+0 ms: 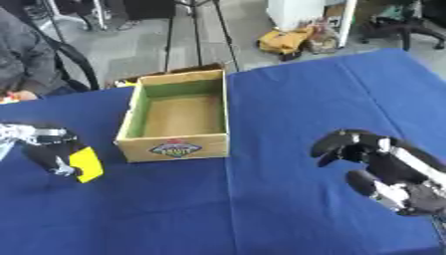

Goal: Pick up objects on the table and place them in the box.

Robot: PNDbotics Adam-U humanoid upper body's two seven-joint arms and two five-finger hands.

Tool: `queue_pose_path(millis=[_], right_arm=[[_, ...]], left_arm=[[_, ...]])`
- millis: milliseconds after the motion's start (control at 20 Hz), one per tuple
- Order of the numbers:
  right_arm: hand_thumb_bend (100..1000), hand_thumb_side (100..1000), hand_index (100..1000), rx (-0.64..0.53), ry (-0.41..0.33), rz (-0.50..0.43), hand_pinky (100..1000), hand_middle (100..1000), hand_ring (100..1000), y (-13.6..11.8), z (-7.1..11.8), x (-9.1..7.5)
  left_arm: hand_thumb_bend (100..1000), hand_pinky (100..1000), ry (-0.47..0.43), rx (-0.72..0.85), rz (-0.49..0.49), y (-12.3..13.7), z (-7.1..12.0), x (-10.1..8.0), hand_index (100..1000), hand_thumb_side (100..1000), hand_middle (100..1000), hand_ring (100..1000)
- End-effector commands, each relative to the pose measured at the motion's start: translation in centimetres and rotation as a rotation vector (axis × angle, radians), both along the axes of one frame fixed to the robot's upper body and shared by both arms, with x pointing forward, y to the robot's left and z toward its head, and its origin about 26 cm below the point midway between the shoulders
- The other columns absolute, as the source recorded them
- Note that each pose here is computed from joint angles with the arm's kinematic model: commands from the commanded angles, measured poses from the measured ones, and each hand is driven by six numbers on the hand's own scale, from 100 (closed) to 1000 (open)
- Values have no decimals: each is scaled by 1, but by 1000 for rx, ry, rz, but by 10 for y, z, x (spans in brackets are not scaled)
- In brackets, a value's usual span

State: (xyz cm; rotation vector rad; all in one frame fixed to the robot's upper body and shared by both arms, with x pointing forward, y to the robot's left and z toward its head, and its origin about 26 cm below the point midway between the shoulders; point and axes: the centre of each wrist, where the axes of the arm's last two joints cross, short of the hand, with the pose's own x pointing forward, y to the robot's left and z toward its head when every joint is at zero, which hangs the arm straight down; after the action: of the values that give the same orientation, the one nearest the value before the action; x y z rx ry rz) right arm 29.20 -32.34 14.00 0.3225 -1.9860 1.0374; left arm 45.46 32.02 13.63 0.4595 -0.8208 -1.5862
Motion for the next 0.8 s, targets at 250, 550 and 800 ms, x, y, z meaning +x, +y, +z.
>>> queue_pose_path(millis=[250, 550, 800], right_arm=[[287, 580, 796, -22, -32, -3, 713, 748, 788, -3, 10, 1], [287, 580, 796, -22, -33, -4, 713, 747, 788, -3, 10, 1], [288, 580, 796, -22, -32, -4, 713, 748, 788, -3, 10, 1]], left_arm=[[379, 687, -23, 20, -6, 0, 5, 1, 768, 344, 613, 598], [329, 662, -26, 36, -13, -3, 1, 0, 713, 324, 588, 576], [100, 609, -73, 31, 6, -4, 2, 1, 576, 306, 498, 508]])
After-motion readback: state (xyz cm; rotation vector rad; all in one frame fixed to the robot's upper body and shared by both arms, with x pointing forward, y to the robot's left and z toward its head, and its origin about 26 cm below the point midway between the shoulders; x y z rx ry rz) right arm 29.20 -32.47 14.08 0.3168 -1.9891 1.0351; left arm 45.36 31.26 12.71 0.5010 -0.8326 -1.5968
